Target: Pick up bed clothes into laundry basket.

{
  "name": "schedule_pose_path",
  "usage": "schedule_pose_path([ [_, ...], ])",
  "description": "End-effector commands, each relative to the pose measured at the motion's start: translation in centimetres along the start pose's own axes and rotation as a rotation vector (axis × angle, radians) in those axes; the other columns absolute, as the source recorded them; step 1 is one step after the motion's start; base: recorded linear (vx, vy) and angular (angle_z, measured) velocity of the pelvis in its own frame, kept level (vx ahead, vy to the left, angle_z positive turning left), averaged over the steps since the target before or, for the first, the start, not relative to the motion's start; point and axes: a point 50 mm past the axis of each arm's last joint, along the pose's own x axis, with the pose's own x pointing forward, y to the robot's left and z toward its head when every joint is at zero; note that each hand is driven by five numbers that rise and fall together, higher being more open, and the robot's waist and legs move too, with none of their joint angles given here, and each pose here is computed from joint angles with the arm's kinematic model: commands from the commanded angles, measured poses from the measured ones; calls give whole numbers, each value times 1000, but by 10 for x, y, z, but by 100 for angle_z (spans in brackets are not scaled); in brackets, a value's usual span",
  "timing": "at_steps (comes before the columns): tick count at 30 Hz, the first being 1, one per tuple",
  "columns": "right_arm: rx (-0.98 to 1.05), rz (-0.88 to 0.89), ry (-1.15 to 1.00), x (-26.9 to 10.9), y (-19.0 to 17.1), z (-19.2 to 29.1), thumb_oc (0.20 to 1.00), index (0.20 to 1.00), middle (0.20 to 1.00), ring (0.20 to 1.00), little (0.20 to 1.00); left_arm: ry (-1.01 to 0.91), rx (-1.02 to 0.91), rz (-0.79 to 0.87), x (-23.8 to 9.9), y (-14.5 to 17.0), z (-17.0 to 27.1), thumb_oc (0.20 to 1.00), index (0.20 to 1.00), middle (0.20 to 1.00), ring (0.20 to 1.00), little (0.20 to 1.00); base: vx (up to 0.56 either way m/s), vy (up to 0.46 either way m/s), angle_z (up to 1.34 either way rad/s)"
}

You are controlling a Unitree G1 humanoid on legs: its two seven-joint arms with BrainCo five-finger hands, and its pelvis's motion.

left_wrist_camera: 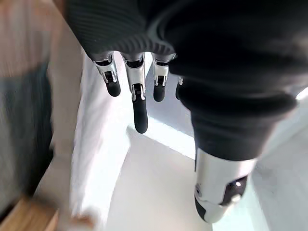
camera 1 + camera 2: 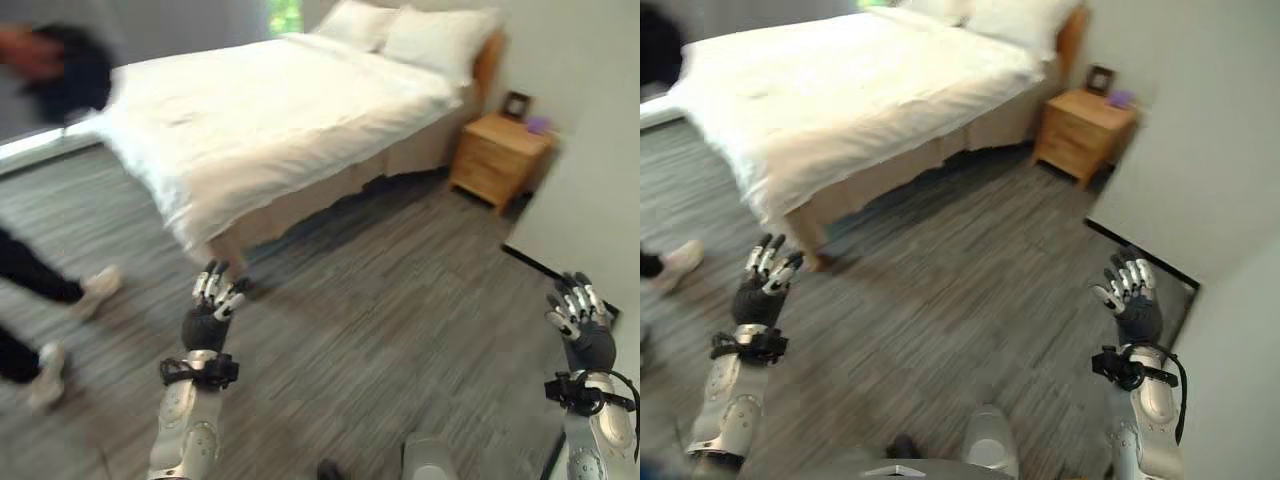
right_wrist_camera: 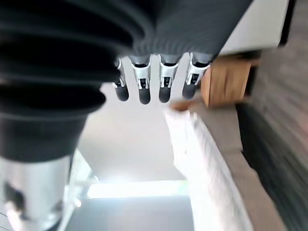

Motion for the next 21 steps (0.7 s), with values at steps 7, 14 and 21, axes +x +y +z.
schedule_pose_path([
  [7, -103, 114, -135, 18, 7, 34, 1000, 1000, 1000, 1000, 1000, -76, -38, -108, 0, -21, 9, 1000, 1000, 1000, 1000, 1000, 37, -146, -10],
  [14, -107, 132, -120, 16, 12, 31, 1000, 1000, 1000, 1000, 1000, -55, -39, -77, -6, -15, 5, 1000, 1000, 1000, 1000, 1000, -1, -18, 11],
  [21, -106, 122, -130, 18, 15, 30, 1000, 1000, 1000, 1000, 1000, -54, -40, -56, -9, -13, 3, 1000, 1000, 1000, 1000, 1000, 0, 0, 0],
])
